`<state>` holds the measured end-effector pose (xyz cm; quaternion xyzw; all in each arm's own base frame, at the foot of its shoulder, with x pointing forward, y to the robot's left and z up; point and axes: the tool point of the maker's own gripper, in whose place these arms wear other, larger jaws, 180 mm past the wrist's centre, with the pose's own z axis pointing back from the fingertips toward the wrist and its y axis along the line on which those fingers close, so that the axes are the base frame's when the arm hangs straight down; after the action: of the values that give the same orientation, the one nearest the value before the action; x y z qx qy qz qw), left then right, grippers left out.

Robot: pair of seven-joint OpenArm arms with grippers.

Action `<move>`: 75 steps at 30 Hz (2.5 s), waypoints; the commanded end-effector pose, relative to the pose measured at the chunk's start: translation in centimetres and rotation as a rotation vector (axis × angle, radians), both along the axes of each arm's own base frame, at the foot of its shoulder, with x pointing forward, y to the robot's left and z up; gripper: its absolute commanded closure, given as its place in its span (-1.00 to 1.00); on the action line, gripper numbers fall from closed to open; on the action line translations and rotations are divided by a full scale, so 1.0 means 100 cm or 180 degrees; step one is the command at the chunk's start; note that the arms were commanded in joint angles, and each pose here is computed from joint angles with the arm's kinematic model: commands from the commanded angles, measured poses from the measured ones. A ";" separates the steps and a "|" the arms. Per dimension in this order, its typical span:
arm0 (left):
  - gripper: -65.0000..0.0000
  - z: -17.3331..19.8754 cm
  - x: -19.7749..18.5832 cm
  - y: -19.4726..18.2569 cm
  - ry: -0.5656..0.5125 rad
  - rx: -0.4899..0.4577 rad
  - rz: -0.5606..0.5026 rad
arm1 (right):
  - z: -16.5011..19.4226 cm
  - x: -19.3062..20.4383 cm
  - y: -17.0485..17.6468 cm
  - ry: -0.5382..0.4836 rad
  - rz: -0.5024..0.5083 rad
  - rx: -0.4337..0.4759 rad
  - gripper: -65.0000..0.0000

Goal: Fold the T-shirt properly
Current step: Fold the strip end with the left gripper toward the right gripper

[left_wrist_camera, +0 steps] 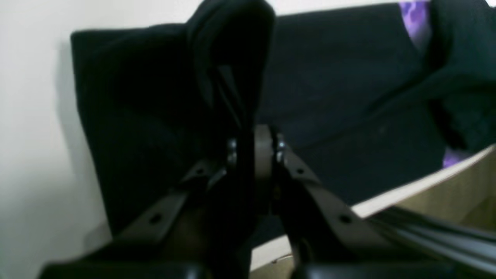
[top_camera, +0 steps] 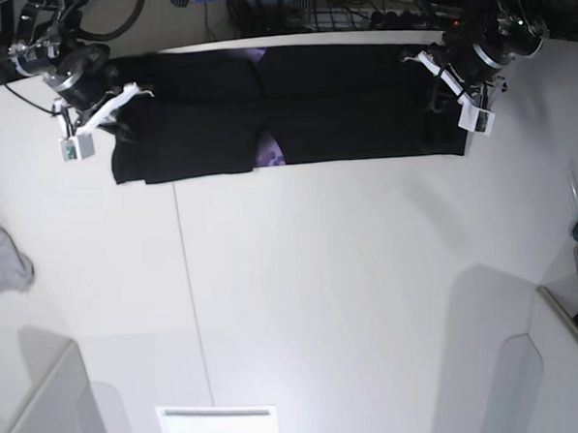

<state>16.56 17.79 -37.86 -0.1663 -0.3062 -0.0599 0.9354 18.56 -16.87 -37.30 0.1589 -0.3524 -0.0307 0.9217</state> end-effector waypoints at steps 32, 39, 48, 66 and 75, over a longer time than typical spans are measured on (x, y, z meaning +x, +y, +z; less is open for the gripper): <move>1.00 0.009 0.023 -0.093 -0.0064 -0.0622 -0.0275 | 0.004 0.003 -0.003 -0.0080 -0.0018 0.0002 1.00; 1.00 0.010 0.025 -0.110 -0.0049 -0.0706 -0.0365 | 0.005 0.003 -0.003 -0.0085 -0.0018 0.0002 1.00; 1.00 0.005 0.020 -0.112 0.0086 -0.0700 -0.0386 | 0.005 0.005 -0.003 -0.0093 -0.0022 0.0002 1.00; 1.00 0.006 0.022 -0.112 0.0094 -0.0683 -0.0412 | 0.001 0.007 -0.004 -0.0065 -0.0045 0.0026 1.00; 1.00 0.006 0.021 -0.113 0.0101 -0.0688 -0.0420 | -0.001 0.006 -0.004 -0.0052 -0.0049 0.0031 1.00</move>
<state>18.26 6.77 -38.12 -0.2777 -0.2709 -0.0844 0.9178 18.63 -17.04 -38.13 0.1616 -0.3448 -0.0392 0.9238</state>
